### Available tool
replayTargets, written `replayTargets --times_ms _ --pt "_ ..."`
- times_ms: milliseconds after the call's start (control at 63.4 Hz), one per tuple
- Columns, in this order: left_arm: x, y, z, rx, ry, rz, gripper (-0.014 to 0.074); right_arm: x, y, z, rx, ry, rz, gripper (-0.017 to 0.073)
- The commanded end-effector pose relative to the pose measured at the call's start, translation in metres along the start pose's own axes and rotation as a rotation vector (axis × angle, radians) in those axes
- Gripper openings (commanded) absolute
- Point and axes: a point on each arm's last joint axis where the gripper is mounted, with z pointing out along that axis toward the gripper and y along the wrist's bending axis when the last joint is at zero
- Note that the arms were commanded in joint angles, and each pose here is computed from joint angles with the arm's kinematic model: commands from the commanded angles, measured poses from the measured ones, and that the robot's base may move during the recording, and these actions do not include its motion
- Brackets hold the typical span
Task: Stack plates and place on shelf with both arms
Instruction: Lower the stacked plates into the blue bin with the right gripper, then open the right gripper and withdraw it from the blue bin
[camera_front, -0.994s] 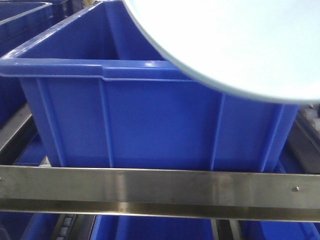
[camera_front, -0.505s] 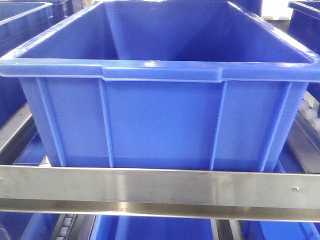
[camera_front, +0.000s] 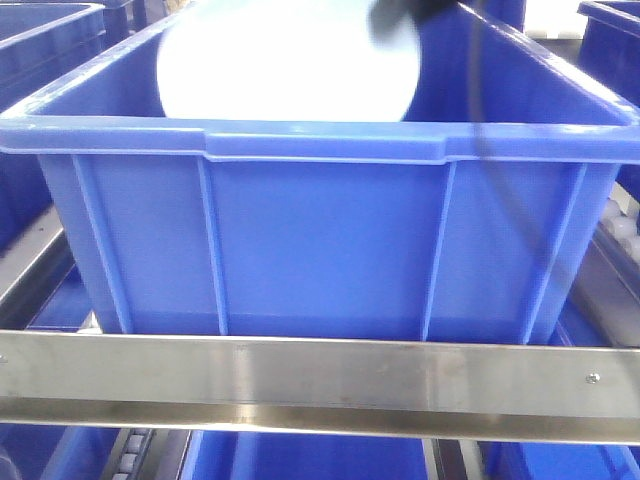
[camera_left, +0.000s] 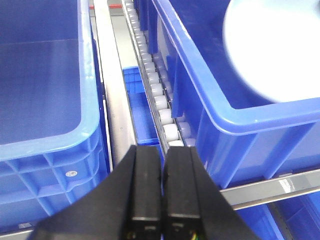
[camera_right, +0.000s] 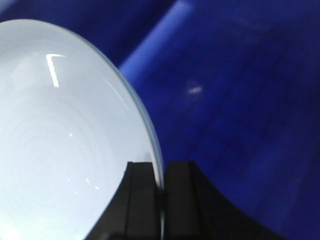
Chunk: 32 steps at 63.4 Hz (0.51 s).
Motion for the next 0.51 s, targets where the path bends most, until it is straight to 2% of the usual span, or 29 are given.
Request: replayTargets --times_ms 0,316,426,489 --pt "-0.016 -0.002 -0.003 0.021 -0.096 -0.006 0.0084 -0.023 -0.003 -0.007 0.028 -0.145 -0.004 0.0056" --pt "-0.016 -0.002 -0.003 0.021 -0.096 -0.006 0.0084 -0.01 -0.004 0.014 0.018 -0.049 -0.015 0.0066" --pt "-0.016 -0.002 -0.003 0.021 -0.096 -0.006 0.0084 -0.008 -0.004 0.014 0.014 -0.034 -0.016 0.0176" --pt "-0.016 -0.002 -0.003 0.021 -0.096 -0.006 0.0084 -0.008 -0.004 0.014 0.012 -0.026 -0.016 0.0276"
